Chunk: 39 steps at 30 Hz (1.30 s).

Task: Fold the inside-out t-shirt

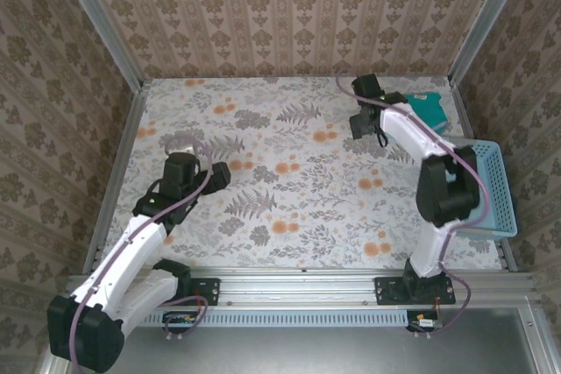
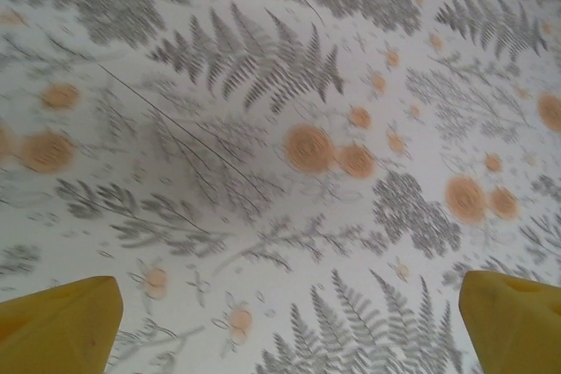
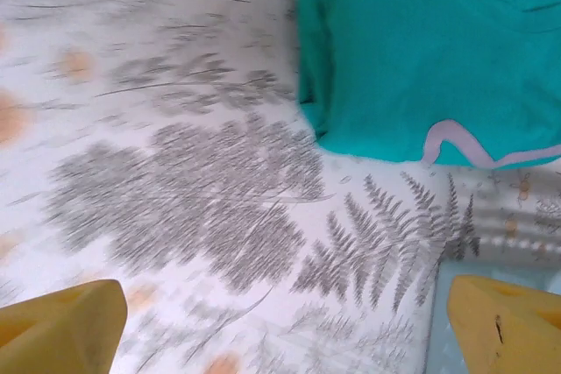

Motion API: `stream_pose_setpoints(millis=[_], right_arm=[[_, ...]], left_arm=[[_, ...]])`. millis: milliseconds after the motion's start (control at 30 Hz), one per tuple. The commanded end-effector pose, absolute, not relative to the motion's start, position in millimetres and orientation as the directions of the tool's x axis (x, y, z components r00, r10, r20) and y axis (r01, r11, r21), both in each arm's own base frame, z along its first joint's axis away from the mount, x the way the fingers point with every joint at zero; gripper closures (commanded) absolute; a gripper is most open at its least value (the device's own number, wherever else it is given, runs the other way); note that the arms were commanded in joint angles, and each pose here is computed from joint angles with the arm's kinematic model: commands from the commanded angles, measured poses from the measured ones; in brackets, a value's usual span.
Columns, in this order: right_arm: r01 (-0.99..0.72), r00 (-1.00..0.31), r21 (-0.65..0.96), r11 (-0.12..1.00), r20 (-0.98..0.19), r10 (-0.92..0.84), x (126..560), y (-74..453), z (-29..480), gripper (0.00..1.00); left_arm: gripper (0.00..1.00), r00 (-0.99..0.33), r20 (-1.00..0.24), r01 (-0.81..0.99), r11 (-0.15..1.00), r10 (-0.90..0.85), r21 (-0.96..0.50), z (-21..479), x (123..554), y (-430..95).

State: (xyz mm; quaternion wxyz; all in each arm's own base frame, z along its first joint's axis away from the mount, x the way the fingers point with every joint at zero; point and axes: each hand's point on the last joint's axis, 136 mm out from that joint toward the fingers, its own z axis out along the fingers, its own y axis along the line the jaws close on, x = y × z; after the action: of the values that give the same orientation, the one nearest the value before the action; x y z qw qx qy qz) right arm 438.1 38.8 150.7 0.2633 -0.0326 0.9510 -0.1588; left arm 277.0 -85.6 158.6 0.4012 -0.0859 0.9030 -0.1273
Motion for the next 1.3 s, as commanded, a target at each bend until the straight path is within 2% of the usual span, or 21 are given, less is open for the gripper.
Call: stream_pose_setpoints(millis=[0, 200, 333, 433, 567, 700, 767, 967, 1067, 1233, 1267], right_arm=[[0.078, -0.770, -0.157, 0.984, -0.637, -0.040, 414, 50, 177, 0.02], [0.171, -0.580, -0.071, 0.983, -0.814, 0.042, 364, 26, 185, 0.00], [0.163, -0.458, -0.063, 0.985, -0.889, 0.019, 353, 17, 170, 0.00], [0.166, -0.377, -0.061, 0.984, -0.926, 0.006, 351, 13, 159, 0.00], [0.178, -0.369, -0.102, 0.979, -0.929, -0.030, 352, 5, 135, 0.00], [0.153, -0.354, -0.124, 0.980, -0.933, -0.063, 363, 5, 132, 0.00], [0.126, -0.361, -0.113, 0.986, -0.931, -0.061, 369, 5, 127, 0.00], [0.063, -0.315, -0.051, 0.997, -0.949, -0.028, 383, 3, 129, 0.00], [0.004, -0.279, -0.017, 1.000, -0.960, -0.015, 387, 9, 125, 0.00], [-0.020, -0.309, -0.019, 1.000, -0.951, -0.024, 390, 12, 116, 0.00], [-0.023, -0.309, -0.019, 1.000, -0.951, -0.026, 391, 13, 115, 0.00]], left_arm=[[0.00, -0.581, -0.788, -0.166, 0.978, -0.203, -0.130, 181, 287, -47], [0.00, -0.423, -0.898, -0.328, 0.944, -0.122, 0.026, 183, 301, 1], [0.00, -0.388, -0.916, -0.430, 0.899, -0.100, 0.084, 168, 308, 30], [0.00, -0.392, -0.915, -0.435, 0.895, -0.092, 0.096, 159, 316, 40], [0.00, -0.348, -0.937, -0.294, 0.946, 0.028, 0.138, 146, 331, 26], [0.00, -0.298, -0.954, -0.238, 0.966, 0.027, 0.102, 129, 341, 22], [0.00, -0.301, -0.951, -0.150, 0.981, 0.075, 0.125, 128, 351, 9], [0.00, -0.306, -0.950, -0.099, 0.991, 0.059, 0.093, 125, 376, 12], [0.00, -0.256, -0.967, -0.127, 0.991, -0.003, 0.031, 115, 375, 27], [0.00, -0.205, -0.979, -0.071, 0.997, 0.023, 0.038, 105, 376, 19], [0.00, -0.231, -0.973, -0.077, 0.997, 0.013, 0.032, 103, 378, 21]])
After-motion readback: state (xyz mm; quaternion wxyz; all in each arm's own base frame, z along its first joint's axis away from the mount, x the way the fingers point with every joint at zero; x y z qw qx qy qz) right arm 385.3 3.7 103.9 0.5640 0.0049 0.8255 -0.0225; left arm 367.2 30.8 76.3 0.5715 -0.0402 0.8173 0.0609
